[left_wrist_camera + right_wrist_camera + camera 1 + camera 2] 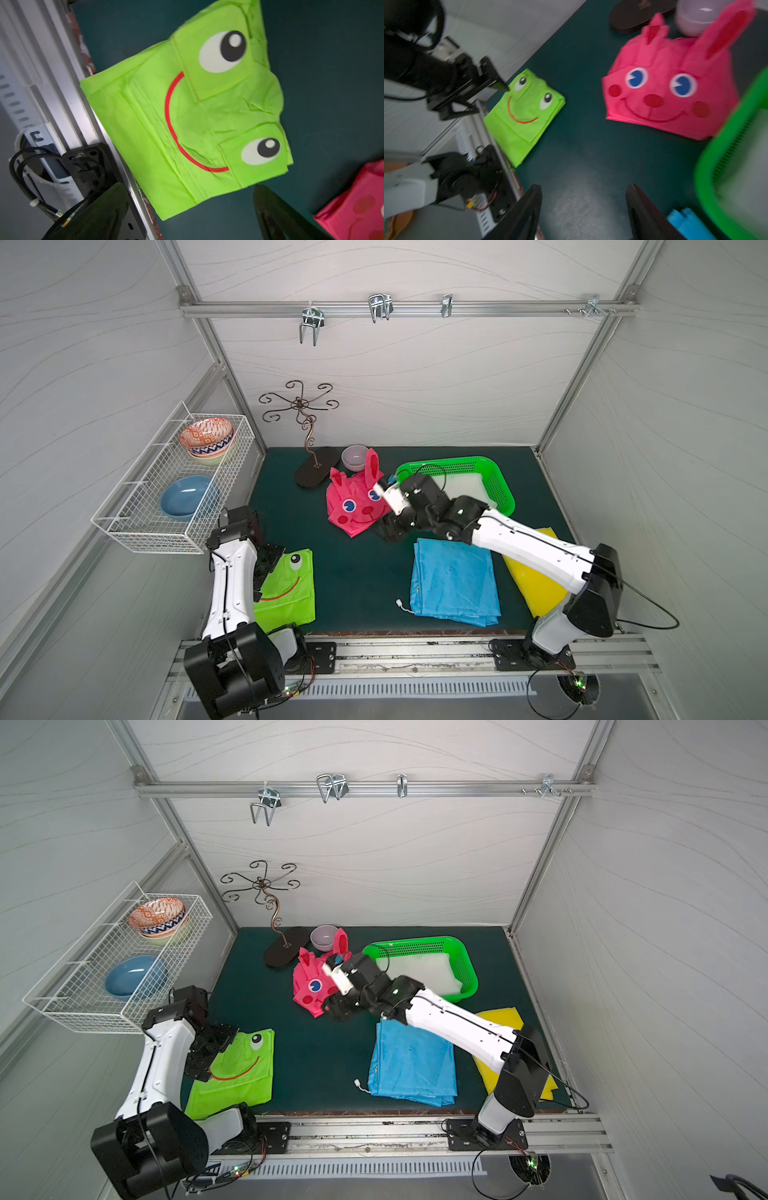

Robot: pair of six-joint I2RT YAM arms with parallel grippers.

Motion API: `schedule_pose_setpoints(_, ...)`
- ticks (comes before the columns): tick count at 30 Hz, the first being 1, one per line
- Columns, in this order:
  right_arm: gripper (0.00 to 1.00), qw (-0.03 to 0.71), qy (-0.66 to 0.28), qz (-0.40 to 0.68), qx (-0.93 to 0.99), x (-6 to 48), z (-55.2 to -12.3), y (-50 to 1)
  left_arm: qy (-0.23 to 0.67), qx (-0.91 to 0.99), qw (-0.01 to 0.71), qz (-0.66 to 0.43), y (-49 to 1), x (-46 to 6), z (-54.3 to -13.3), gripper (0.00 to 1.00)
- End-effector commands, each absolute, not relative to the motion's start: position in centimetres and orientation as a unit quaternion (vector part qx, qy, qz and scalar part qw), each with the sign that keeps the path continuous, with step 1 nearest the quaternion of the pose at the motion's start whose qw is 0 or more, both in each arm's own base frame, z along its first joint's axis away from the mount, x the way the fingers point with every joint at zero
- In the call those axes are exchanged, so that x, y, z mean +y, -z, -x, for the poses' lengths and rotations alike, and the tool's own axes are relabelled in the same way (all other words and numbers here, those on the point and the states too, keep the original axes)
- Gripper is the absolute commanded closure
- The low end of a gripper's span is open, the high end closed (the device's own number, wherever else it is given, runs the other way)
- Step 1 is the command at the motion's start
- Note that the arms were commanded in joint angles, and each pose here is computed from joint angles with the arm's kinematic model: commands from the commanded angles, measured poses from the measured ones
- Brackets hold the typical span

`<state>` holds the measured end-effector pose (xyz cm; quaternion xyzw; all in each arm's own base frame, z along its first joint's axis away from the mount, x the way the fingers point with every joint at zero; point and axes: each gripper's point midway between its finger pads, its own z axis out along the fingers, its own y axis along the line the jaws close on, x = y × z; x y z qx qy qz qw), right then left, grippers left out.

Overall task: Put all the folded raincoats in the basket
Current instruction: Move the raincoat to the center of the board.

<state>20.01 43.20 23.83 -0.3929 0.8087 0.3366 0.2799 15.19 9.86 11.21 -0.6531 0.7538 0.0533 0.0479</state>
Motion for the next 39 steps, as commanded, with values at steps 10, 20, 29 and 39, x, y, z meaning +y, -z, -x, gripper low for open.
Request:
schedule_pose_setpoints(10, 0.35, -0.073, -0.485, 0.221, 0.843, 55.4, -10.2, -11.2, -0.023, 0.664, -0.035, 0.747, -6.6, 10.2, -12.2, 0.01)
schedule_pose_setpoints(20, 0.33, -0.157, -0.465, 0.15, 0.858, 58.1, -6.1, -5.1, 0.017, 0.666, -0.019, 0.745, -8.5, 10.4, -13.2, 0.01)
schedule_pose_setpoints(29, 0.35, -0.187, -0.462, 0.113, 0.86, 59.3, -6.5, -1.7, -0.001, 0.663, 0.018, 0.749, -10.0, 11.4, -12.9, 0.01)
schedule_pose_setpoints(39, 0.92, -0.162, -0.473, 0.139, 0.855, 57.6, -9.5, -2.2, 0.08, 0.703, 0.06, 0.704, -10.7, 10.2, -15.6, 0.01)
